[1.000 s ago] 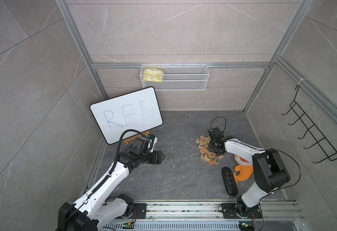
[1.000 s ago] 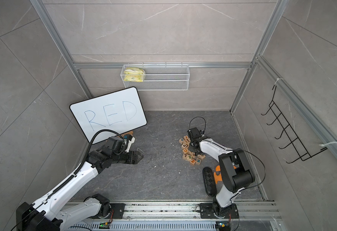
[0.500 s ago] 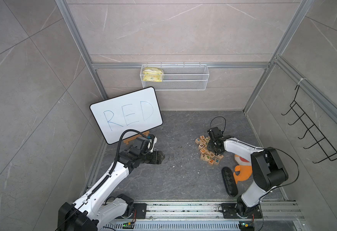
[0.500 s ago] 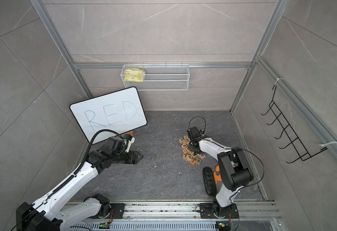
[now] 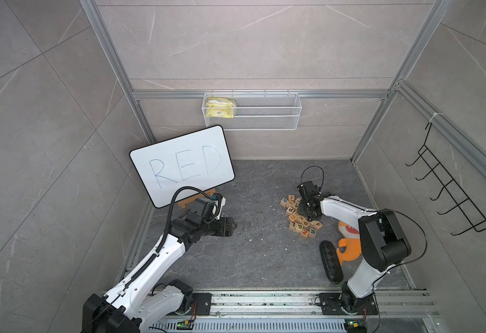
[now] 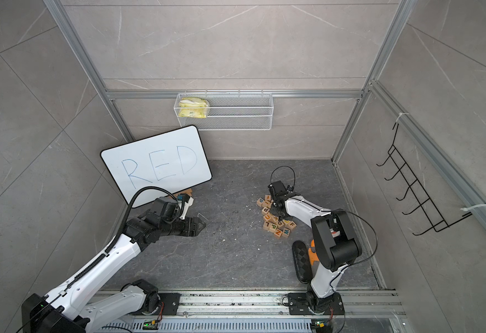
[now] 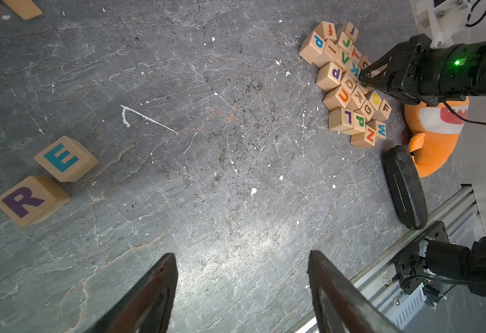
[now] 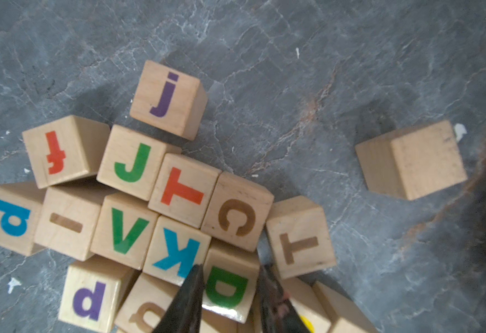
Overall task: Assemble the uppercase word "red" with letter blocks
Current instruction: Adjust the letter block at the center of the board.
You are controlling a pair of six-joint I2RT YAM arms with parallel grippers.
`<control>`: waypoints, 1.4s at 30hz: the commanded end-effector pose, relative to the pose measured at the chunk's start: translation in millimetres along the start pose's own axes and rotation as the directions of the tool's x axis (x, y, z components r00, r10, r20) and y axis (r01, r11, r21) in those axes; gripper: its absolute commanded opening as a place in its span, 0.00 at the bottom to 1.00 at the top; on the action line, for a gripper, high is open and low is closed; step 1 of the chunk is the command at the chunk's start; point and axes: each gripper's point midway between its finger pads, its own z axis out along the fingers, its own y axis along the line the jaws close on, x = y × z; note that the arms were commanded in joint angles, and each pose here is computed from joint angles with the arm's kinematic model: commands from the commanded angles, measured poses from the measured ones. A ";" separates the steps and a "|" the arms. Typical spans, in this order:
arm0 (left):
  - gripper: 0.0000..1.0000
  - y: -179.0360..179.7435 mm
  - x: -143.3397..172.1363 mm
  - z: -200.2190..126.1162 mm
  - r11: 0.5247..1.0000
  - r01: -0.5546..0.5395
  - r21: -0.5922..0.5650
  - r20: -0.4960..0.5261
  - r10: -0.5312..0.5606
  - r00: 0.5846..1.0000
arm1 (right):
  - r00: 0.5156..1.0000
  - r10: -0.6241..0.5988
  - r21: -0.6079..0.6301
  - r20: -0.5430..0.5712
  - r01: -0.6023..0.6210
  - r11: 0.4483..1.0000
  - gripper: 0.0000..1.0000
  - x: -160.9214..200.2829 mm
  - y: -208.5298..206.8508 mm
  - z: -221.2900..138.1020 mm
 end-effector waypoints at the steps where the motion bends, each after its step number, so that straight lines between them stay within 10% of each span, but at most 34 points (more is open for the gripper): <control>1: 0.75 -5.0 -8.2 -9.4 0.999 -0.041 0.006 0.034 0.041 0.999 | 0.999 -0.027 0.014 -0.021 0.027 1.000 0.35 3.9 1.2 -0.2; 42: 0.75 -4.1 -9.0 -10.7 0.999 -0.043 0.001 0.041 0.043 0.998 | 1.000 0.001 -0.031 0.003 -0.001 1.000 0.37 -0.8 -1.6 -17.4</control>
